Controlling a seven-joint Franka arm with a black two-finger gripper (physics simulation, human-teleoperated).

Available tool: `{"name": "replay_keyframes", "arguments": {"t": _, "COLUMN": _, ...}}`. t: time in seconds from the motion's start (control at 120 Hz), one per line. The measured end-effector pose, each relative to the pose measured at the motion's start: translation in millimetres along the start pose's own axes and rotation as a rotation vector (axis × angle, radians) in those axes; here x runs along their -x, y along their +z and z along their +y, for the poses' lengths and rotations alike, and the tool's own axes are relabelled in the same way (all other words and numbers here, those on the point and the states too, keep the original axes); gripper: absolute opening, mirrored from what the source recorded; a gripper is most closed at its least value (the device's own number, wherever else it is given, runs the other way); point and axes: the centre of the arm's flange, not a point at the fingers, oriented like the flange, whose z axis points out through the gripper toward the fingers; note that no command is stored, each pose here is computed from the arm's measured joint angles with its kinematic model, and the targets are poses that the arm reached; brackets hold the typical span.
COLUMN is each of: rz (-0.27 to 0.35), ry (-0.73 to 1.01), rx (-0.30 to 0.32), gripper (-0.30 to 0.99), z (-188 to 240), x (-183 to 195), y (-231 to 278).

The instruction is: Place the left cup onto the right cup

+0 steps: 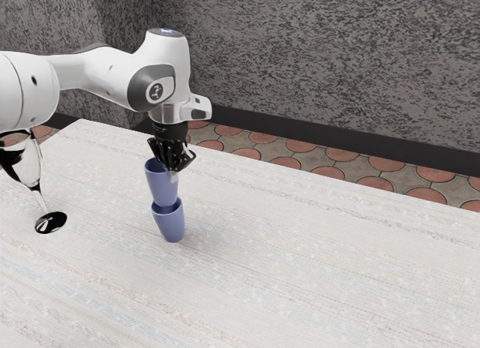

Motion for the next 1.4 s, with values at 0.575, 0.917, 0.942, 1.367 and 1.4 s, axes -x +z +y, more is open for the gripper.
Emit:
{"name": "replay_keyframes", "arguments": {"t": 0.575, "rz": -0.025, "ry": -0.008, "rx": 0.004, "gripper": -0.09, "z": -4.4, "x": -6.9, "y": 22.3}}
{"name": "replay_keyframes", "arguments": {"t": 0.917, "rz": -0.020, "ry": -0.010, "rx": 0.010, "gripper": -0.09, "z": -3.4, "x": -10.8, "y": 29.4}}
{"name": "replay_keyframes", "arguments": {"t": 0.942, "rz": -0.020, "ry": -0.010, "rx": 0.011, "gripper": -0.09, "z": -3.2, "x": -10.8, "y": 29.5}}
{"name": "replay_keyframes", "arguments": {"t": 1.367, "rz": -0.043, "ry": -0.042, "rx": 0.029, "gripper": 0.49, "z": -7.8, "x": -2.7, "y": 19.8}}
{"name": "replay_keyframes", "arguments": {"t": 1.4, "rz": -0.042, "ry": -0.044, "rx": 0.029, "gripper": 0.51, "z": -7.9, "x": -1.6, "y": 15.7}}
